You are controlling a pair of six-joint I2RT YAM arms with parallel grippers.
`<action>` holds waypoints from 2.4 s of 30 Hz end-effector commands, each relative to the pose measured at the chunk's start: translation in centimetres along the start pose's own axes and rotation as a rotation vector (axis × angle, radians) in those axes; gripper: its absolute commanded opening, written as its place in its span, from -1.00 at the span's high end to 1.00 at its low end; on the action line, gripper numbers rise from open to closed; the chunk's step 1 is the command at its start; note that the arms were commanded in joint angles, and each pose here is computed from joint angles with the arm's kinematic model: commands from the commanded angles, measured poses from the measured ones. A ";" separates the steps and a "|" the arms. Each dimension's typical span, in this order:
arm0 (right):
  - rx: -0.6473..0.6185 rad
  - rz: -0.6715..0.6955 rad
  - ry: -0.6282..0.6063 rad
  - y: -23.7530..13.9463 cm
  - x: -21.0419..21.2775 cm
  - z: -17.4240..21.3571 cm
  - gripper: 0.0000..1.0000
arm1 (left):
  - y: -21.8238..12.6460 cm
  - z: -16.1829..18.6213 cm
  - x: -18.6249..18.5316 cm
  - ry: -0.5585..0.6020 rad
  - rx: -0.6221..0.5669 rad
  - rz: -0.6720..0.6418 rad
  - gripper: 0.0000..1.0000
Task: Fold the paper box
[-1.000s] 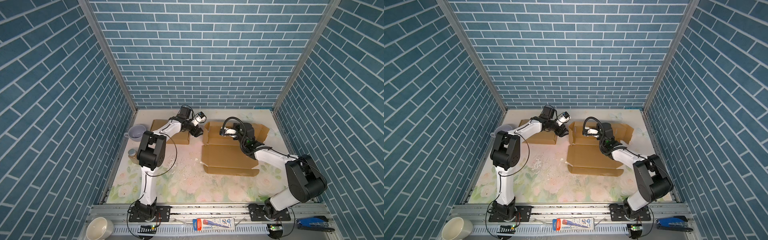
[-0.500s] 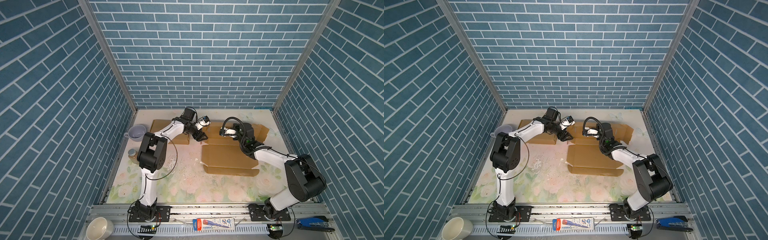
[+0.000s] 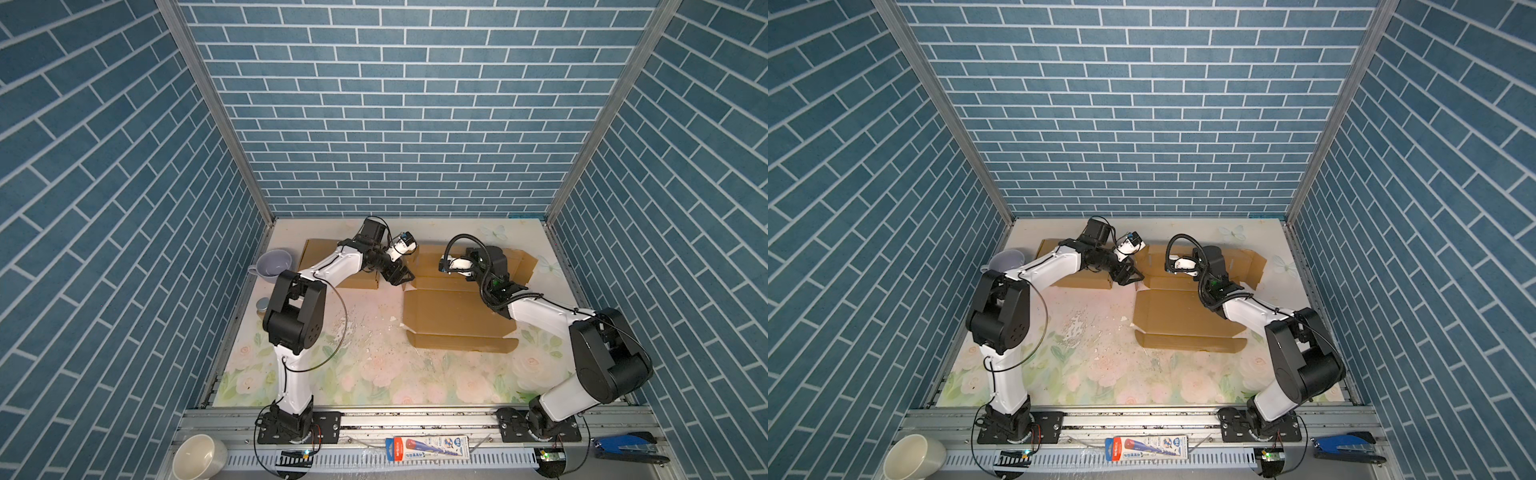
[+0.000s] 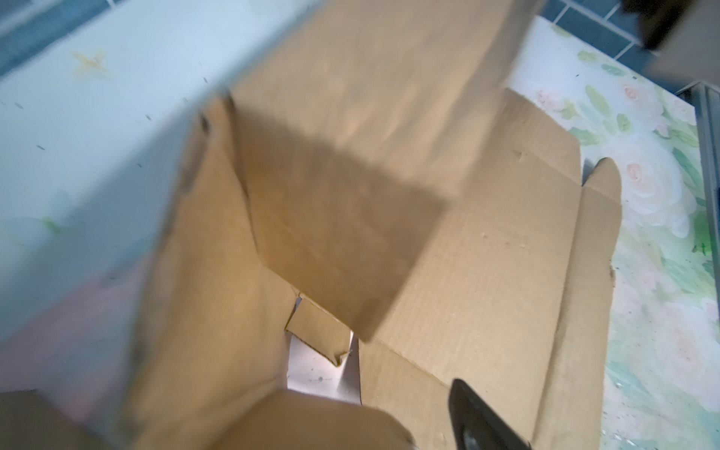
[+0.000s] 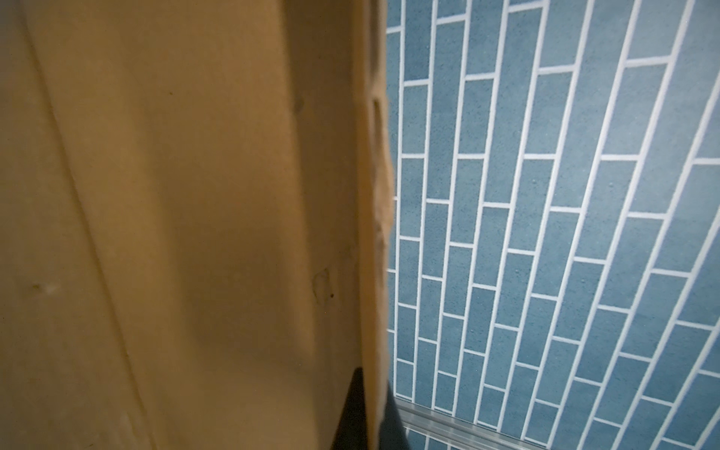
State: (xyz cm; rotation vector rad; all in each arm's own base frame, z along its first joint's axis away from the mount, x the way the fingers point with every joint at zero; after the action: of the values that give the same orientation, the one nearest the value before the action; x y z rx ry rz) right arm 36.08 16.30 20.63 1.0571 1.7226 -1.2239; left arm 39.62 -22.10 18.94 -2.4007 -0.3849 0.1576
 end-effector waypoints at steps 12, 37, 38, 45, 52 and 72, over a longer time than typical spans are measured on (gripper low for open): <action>-0.015 -0.018 0.011 0.1 -0.2 -0.2 1.00 | -5.2 1.9 7.7 -0.207 -0.061 -0.236 -0.40; -0.015 -0.017 0.013 0.1 -0.4 -0.5 1.00 | 3.1 0.3 1.2 -0.126 -0.001 0.091 -0.45; -0.013 -0.021 0.013 0.1 -0.3 -0.5 1.00 | 3.3 0.4 1.1 -0.122 0.018 0.101 -0.45; 0.000 -0.002 0.016 0.3 -0.7 -0.4 1.00 | 1.8 1.2 2.2 -0.136 0.108 0.055 -0.45; 0.001 -0.004 0.016 0.5 -0.7 -0.6 1.00 | 1.6 0.1 1.5 -0.160 0.002 0.106 -0.48; 0.008 -0.024 0.020 -0.2 0.0 -0.7 1.00 | 4.8 0.7 0.4 -0.226 -0.035 -0.044 -0.18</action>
State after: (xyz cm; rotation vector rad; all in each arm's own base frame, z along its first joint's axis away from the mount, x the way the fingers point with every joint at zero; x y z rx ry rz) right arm 35.95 16.56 19.92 1.0404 1.7441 -1.2638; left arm 40.42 -24.51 14.22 -2.4062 -0.3960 0.4600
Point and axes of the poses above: each gripper's point midway between its finger pads, its own y axis out along the fingers, its own x axis along the line the jaws close on, z = x × y, the point moved 8 cm from there along -y, back along the fingers, and after that the axes turned 12 degrees about y, right-handed, at the moved point
